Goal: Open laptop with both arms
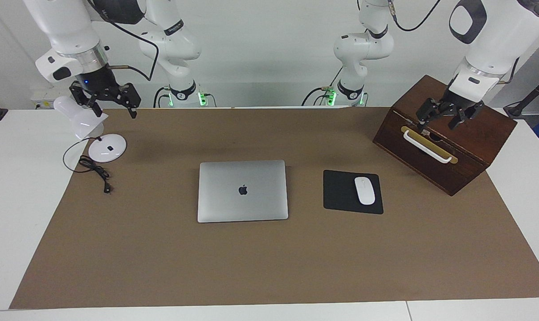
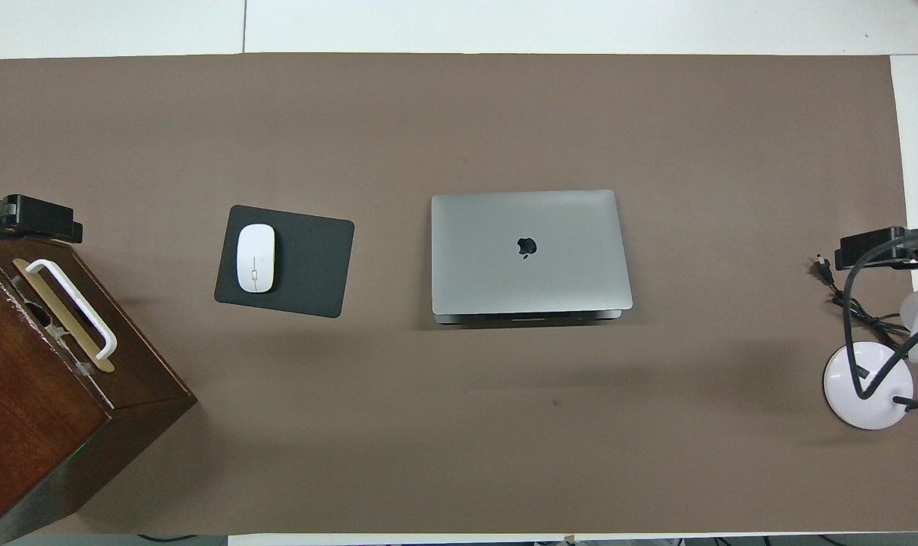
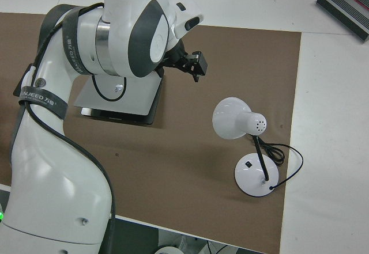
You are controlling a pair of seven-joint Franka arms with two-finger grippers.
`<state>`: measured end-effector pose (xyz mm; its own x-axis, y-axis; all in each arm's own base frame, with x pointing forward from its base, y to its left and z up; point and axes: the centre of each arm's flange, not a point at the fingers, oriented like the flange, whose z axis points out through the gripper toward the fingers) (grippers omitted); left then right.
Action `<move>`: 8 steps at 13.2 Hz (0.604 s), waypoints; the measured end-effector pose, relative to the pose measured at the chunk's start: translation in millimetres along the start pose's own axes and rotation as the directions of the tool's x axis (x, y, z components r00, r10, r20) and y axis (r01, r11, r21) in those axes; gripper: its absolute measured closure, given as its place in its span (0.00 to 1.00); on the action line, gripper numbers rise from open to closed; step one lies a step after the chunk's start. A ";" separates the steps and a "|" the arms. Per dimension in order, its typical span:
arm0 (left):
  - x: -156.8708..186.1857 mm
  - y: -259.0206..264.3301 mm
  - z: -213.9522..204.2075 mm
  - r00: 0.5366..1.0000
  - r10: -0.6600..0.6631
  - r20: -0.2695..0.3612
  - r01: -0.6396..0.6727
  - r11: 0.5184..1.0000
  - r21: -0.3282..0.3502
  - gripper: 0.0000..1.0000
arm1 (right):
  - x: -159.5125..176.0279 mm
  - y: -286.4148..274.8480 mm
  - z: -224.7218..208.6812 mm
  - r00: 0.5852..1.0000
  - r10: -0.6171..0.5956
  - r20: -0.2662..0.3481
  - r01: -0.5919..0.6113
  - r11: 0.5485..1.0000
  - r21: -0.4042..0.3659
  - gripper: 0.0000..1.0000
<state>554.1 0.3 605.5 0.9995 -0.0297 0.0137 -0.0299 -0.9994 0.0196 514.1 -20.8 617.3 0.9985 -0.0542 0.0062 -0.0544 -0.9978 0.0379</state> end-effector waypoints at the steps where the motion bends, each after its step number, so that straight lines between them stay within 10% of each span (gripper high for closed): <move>1: 0.0 0.0 0.0 1.000 0.000 0.000 0.000 1.000 0.000 0.00 | -0.4 0.0 1.1 1.000 0.000 0.002 0.000 1.000 0.000 0.00; 8: 0.0 0.0 0.0 1.000 0.000 0.000 0.000 1.000 0.000 0.00 | -0.9 3.0 5.0 1.000 -0.004 0.010 0.004 1.000 0.000 0.00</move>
<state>554.1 0.4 605.5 0.9995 -0.0296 0.0137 -0.0299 -0.9994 0.0196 513.1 -24.0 612.5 0.9987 -0.0509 -0.0043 -0.0507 -0.9980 0.0375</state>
